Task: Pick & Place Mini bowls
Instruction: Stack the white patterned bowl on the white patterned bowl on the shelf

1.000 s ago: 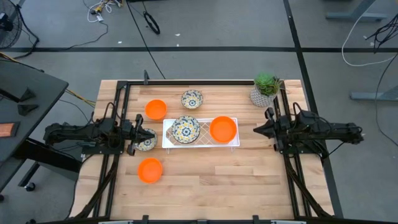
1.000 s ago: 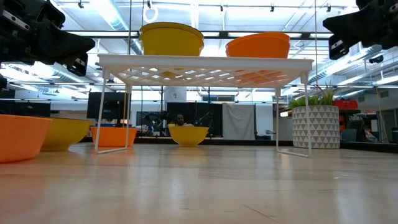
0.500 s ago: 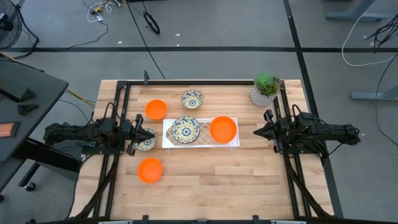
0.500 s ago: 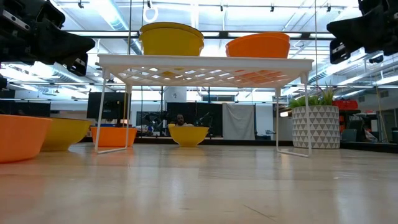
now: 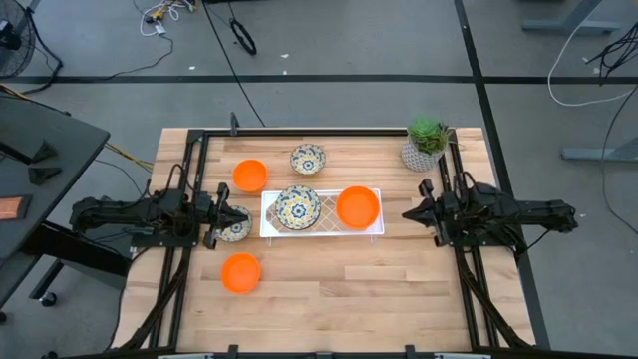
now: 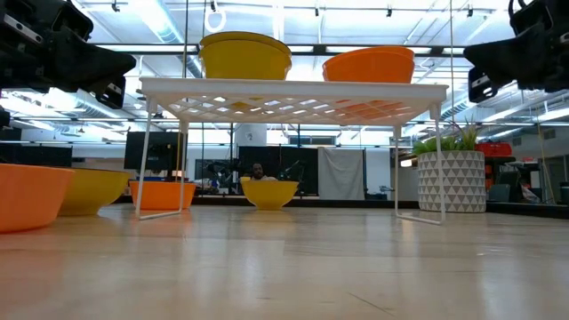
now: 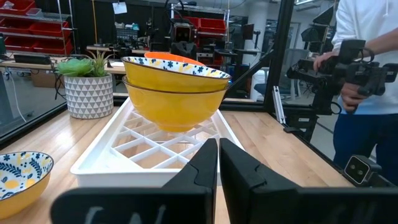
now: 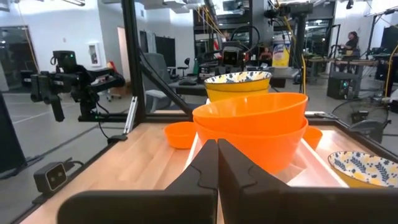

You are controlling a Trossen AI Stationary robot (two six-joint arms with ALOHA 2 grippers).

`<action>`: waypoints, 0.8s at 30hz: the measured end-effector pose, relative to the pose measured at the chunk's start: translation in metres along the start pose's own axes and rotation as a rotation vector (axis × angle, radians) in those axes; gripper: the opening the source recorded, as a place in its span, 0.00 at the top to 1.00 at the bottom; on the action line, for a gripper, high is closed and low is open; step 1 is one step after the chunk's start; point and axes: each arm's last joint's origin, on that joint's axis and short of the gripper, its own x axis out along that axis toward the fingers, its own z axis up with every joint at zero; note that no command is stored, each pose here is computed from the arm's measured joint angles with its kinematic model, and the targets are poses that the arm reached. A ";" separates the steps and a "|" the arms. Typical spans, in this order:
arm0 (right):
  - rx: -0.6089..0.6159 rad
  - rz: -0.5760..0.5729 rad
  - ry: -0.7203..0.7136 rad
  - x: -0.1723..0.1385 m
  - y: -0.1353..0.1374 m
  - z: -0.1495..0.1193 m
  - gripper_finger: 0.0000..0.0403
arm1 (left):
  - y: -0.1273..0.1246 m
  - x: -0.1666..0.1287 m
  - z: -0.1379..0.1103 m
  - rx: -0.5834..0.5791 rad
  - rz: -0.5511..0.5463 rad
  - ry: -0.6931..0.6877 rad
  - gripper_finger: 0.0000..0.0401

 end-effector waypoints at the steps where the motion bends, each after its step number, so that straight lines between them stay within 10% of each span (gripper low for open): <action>1: 0.002 0.000 -0.001 0.000 0.000 -0.002 1.00 | 0.000 0.000 0.000 0.000 0.000 0.000 0.94; 24: -0.040 -0.020 0.025 0.001 -0.001 -0.008 0.94 | 0.000 0.000 0.000 0.000 0.000 0.000 0.94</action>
